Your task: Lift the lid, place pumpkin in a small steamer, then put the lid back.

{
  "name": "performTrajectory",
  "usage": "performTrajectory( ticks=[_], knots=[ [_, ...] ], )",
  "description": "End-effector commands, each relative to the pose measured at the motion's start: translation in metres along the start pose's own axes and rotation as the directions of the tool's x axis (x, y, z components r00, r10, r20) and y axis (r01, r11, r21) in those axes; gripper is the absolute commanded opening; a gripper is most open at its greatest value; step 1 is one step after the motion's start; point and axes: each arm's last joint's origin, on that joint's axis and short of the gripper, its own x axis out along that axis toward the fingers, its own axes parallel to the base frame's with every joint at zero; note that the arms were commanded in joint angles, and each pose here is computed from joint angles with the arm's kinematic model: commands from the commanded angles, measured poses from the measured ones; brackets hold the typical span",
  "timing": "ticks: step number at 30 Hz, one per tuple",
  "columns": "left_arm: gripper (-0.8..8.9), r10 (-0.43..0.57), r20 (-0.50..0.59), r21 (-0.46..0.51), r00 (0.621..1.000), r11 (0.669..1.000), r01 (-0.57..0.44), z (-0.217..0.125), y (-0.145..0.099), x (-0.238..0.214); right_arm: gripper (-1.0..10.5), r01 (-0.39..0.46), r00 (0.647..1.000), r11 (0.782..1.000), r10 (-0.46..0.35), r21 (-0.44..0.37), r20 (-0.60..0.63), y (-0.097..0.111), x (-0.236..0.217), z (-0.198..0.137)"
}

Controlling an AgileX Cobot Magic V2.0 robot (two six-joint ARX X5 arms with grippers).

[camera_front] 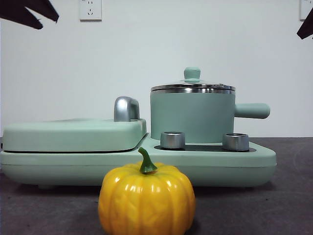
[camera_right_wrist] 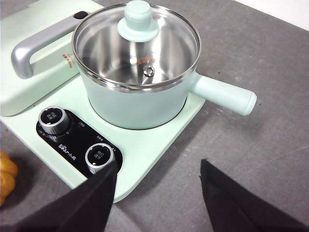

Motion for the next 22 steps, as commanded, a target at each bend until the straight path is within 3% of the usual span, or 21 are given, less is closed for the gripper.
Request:
performTrajectory(
  ticks=[1,13,22],
  knots=[
    [2.53,-0.011,0.057,0.026,0.998,1.0,0.01,0.01,0.0,0.005,2.8,-0.005,1.0,1.0,0.005,-0.006,0.019,0.0,-0.002,0.005],
    [2.53,-0.148,0.186,0.065,0.971,0.988,0.138,0.021,-0.021,0.072,2.8,-0.019,1.0,1.0,0.019,-0.015,0.024,0.002,-0.001,0.006],
    [2.53,-0.254,0.175,0.088,0.951,0.966,0.242,0.026,-0.048,0.128,2.8,-0.019,1.0,1.0,0.019,-0.015,0.024,0.002,-0.001,0.006]
  ],
)
